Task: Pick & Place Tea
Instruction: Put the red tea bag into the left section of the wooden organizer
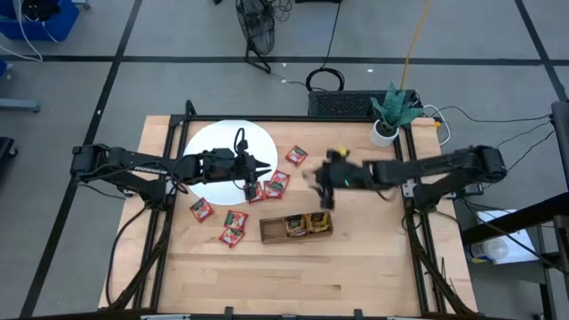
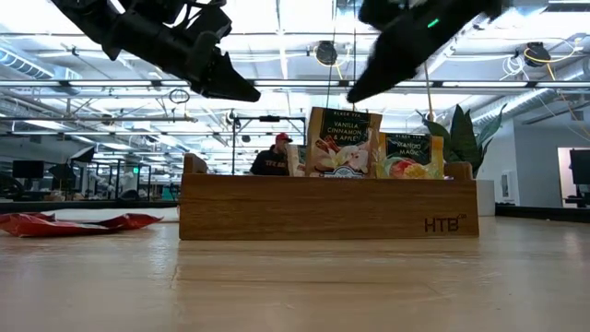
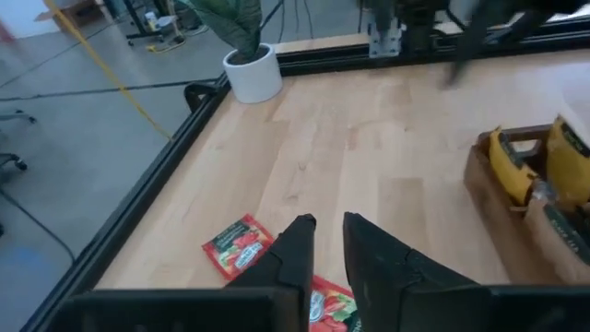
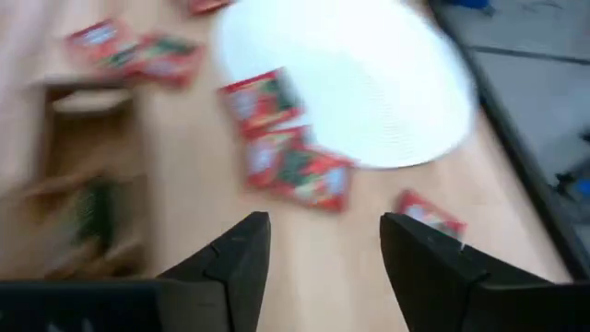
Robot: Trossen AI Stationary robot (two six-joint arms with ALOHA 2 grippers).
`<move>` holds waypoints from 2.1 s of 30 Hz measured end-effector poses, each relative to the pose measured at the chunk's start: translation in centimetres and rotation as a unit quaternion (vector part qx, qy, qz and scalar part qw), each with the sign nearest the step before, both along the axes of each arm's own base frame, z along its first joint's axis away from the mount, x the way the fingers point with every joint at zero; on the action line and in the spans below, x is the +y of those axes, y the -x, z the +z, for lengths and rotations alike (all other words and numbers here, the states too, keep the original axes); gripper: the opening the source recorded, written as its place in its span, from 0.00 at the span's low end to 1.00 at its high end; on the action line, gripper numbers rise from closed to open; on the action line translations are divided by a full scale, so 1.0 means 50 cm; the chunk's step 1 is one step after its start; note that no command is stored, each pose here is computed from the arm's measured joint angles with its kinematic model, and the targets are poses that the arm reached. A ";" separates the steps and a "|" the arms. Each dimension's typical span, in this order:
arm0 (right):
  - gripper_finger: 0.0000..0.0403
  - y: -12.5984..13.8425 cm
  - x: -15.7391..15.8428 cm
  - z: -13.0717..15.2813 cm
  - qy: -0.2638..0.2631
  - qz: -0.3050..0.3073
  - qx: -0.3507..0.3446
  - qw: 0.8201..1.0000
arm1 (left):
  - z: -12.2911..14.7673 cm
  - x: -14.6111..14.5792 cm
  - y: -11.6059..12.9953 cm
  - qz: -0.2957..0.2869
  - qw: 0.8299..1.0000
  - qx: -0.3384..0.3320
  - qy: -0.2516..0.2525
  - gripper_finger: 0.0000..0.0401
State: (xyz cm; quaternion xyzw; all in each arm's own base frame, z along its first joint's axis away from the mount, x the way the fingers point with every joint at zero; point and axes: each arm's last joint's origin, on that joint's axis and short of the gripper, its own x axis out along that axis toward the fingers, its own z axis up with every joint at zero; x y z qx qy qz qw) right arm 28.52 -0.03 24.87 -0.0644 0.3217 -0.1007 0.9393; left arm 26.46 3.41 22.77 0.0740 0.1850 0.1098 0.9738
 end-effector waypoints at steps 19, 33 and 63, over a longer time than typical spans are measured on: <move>0.49 -0.222 -0.266 -0.195 -0.077 -0.079 0.225 0.968 | -0.005 0.021 0.005 0.041 0.999 0.015 -0.014 0.29; 0.39 -0.209 -0.304 -0.220 -0.096 -0.110 0.247 0.958 | -0.008 0.037 0.010 0.050 0.998 0.026 -0.016 0.29; 0.00 -0.268 -0.019 -0.111 0.438 -0.058 0.280 0.852 | 0.023 0.012 0.015 -0.089 0.990 -0.036 0.102 0.29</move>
